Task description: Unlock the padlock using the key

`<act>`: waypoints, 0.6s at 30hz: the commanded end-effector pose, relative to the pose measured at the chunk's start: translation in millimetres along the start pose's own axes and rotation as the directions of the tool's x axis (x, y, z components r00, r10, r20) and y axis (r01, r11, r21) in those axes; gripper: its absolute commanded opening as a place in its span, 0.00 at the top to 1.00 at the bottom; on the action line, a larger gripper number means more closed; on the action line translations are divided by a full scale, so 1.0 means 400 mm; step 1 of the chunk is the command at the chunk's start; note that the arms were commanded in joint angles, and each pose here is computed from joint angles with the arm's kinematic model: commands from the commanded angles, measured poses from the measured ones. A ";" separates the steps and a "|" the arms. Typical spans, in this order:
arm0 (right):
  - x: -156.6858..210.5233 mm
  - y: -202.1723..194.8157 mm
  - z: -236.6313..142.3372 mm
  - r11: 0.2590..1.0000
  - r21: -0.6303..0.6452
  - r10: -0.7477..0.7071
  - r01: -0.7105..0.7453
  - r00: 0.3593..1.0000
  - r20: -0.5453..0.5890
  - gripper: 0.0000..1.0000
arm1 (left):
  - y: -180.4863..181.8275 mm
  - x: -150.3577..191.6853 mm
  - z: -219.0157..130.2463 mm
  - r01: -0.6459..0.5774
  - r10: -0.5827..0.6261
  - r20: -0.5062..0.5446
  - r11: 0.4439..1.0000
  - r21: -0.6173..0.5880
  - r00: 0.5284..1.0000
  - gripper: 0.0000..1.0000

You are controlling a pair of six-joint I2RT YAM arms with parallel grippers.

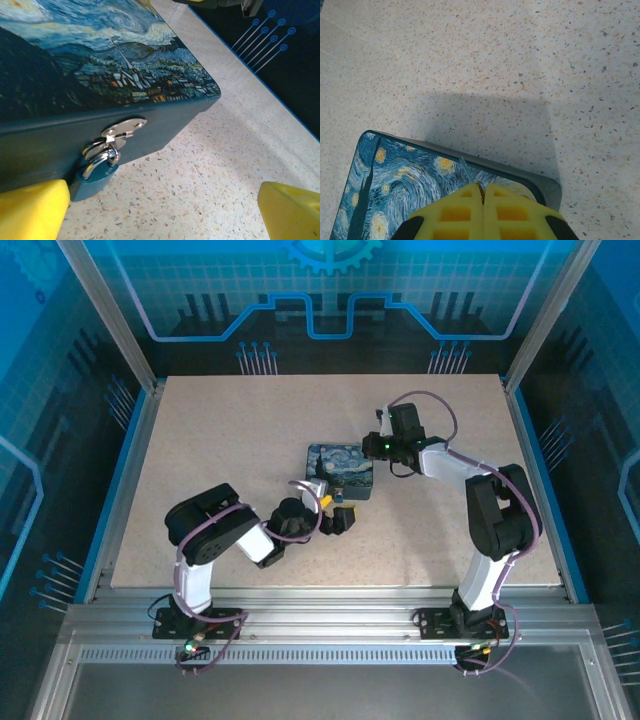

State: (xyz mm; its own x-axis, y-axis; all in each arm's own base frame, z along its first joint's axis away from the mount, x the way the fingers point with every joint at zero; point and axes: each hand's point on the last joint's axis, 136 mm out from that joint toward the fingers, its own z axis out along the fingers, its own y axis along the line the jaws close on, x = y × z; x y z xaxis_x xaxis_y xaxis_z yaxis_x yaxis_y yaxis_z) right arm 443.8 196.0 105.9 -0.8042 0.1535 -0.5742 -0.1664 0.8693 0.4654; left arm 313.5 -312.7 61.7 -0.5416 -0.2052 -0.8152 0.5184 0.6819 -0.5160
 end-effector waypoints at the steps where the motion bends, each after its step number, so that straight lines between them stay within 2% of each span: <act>1: -0.015 0.025 -0.021 1.000 -0.011 -0.028 0.029 1.000 0.013 1.00 | 0.007 -0.004 -0.004 -0.085 0.085 -0.009 0.994 -0.065 0.996 0.02; 4: -0.014 0.027 -0.018 1.000 -0.020 -0.021 0.021 1.000 0.015 1.00 | 0.002 0.000 0.011 -0.130 0.129 -0.022 0.988 -0.081 0.991 0.01; 8: -0.012 0.029 -0.014 1.000 -0.023 -0.017 0.017 1.000 0.012 1.00 | -0.011 0.013 0.040 -0.124 0.123 -0.027 0.991 -0.045 0.992 0.01; 18: 0.018 0.040 0.011 0.999 -0.036 -0.025 0.025 0.999 -0.019 1.00 | -0.072 0.032 0.080 -0.130 0.134 -0.028 0.985 0.112 0.991 0.02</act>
State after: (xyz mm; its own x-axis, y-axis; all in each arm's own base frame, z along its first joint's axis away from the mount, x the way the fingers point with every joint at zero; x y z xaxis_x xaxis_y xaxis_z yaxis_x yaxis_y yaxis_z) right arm 440.1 203.7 105.8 -0.8076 0.1397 -0.5729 -0.1815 0.8655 0.4669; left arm 319.1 -343.1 50.9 -0.5085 -0.1025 -0.8549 0.5909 0.6806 -0.4331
